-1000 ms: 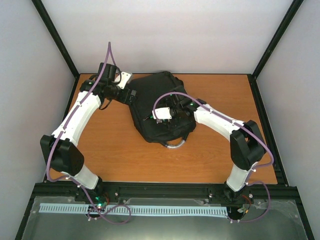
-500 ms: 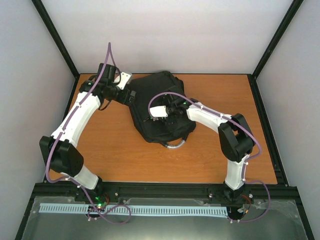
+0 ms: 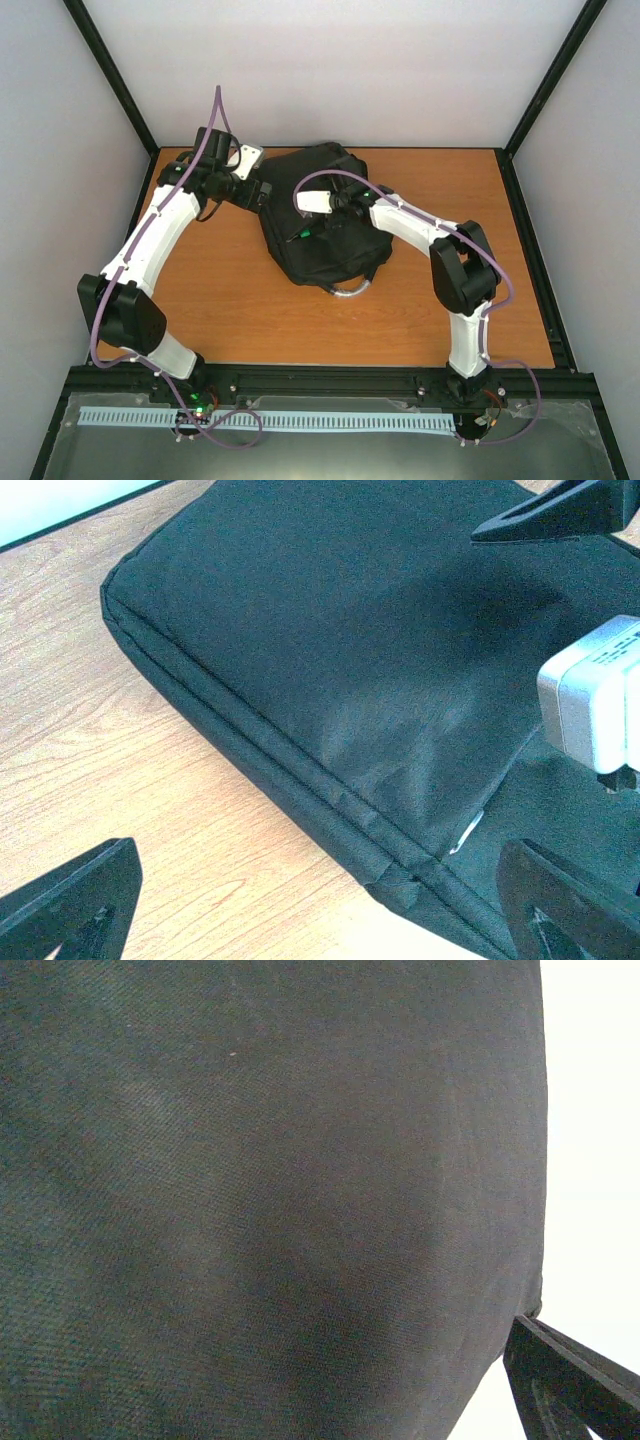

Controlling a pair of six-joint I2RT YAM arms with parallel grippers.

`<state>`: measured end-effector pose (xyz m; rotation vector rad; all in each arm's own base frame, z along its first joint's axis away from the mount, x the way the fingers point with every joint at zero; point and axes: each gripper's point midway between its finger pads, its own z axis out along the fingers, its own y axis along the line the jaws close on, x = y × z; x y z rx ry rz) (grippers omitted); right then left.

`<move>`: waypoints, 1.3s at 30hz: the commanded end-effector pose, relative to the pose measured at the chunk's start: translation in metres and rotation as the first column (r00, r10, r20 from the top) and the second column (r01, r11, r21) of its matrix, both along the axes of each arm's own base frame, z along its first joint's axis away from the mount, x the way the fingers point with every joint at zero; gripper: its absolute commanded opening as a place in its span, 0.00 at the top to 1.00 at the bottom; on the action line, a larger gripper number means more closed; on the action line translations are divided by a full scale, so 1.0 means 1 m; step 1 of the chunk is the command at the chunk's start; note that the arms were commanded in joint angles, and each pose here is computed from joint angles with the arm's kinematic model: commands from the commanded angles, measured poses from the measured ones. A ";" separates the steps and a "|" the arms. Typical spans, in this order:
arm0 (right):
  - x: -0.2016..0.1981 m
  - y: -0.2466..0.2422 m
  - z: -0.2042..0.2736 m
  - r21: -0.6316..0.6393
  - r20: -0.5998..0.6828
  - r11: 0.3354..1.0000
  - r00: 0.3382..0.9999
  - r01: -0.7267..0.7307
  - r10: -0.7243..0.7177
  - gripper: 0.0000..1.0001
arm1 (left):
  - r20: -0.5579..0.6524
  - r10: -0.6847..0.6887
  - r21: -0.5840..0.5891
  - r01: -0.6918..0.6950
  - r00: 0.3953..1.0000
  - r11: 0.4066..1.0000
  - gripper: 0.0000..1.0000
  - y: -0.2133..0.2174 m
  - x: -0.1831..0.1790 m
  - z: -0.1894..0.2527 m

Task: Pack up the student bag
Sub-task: Place the stationery in the student bag.

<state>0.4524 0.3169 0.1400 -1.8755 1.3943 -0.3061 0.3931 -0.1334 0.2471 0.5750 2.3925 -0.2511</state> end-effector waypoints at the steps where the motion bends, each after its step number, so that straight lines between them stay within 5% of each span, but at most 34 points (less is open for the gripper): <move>1: 0.008 -0.002 0.005 0.021 0.001 0.998 0.998 0.062 -0.062 0.00 | 0.022 -0.007 -0.009 0.007 1.000 1.000 0.00 0.001 -0.005 0.009; 13: -0.061 0.002 0.018 0.128 -0.235 0.991 0.972 0.026 0.005 0.00 | -0.075 0.152 -0.069 -0.157 0.986 0.985 0.00 0.009 -0.009 -0.017; 18: -0.079 0.010 0.029 0.190 -0.391 0.976 0.920 0.102 -0.021 0.00 | -0.205 0.265 -0.200 -0.305 0.942 0.931 0.00 0.023 -0.012 -0.031; 27: -0.106 0.043 0.061 0.256 -0.801 0.888 0.599 0.381 -0.026 0.01 | -0.505 0.189 -0.503 -0.465 0.842 0.729 0.30 0.020 -0.032 -0.064; 39: -0.138 0.043 0.032 0.129 -0.959 0.794 0.279 0.594 -0.053 0.24 | -0.630 0.138 -0.521 -0.548 0.764 0.655 0.28 0.008 -0.032 -0.094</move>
